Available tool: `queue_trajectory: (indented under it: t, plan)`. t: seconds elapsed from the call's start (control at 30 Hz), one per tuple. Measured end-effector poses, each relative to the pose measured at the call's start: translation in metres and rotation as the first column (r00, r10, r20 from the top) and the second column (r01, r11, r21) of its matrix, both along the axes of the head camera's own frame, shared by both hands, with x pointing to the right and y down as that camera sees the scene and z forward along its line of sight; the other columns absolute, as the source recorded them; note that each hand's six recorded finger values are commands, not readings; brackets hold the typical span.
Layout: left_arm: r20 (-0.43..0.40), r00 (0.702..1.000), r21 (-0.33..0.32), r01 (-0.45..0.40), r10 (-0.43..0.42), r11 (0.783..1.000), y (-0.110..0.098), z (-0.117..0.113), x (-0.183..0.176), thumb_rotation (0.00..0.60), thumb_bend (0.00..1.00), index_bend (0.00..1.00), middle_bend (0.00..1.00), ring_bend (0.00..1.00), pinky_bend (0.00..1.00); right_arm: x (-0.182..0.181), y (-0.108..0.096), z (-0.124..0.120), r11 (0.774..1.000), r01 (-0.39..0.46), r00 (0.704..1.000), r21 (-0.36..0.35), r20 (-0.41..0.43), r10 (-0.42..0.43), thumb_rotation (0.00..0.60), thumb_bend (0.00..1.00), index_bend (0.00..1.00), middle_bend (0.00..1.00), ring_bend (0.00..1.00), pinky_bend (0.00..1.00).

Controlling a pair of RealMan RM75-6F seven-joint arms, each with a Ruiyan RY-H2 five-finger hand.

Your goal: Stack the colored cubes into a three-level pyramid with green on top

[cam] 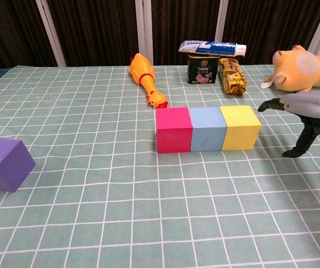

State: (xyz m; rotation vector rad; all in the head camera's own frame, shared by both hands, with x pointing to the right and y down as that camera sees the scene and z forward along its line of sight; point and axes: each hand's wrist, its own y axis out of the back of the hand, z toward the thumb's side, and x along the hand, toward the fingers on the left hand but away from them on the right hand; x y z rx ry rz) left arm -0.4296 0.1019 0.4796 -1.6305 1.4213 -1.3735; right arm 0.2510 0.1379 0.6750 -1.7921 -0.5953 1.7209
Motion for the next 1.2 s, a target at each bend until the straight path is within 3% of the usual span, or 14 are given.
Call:
queue_trajectory:
  t: [0.87,1.07,1.2]
  plan:
    - [-0.006,1.0,0.011,0.0,0.0,1.0,0.0,-0.004,0.0,0.6,0.1,0.0,0.01,0.0,0.07,-0.017,0.007,0.008,1.0,0.009,0.999,-0.019,0.033,-0.008,0.6,0.26,0.1,0.03,0.02,0.0]
    - [-0.007,1.0,0.01,0.0,0.0,1.0,0.0,-0.003,0.0,0.6,0.1,0.0,0.01,0.0,0.07,-0.013,0.001,0.004,1.0,-0.015,0.999,0.01,0.029,0.014,0.6,0.26,0.0,0.02,0.01,0.0]
    - [-0.006,1.0,0.009,0.001,-0.001,1.0,0.0,-0.003,0.0,0.6,0.1,0.0,0.01,0.0,0.07,-0.008,-0.006,-0.004,0.999,-0.025,0.999,0.041,0.026,0.024,0.6,0.26,0.0,0.01,0.0,0.0]
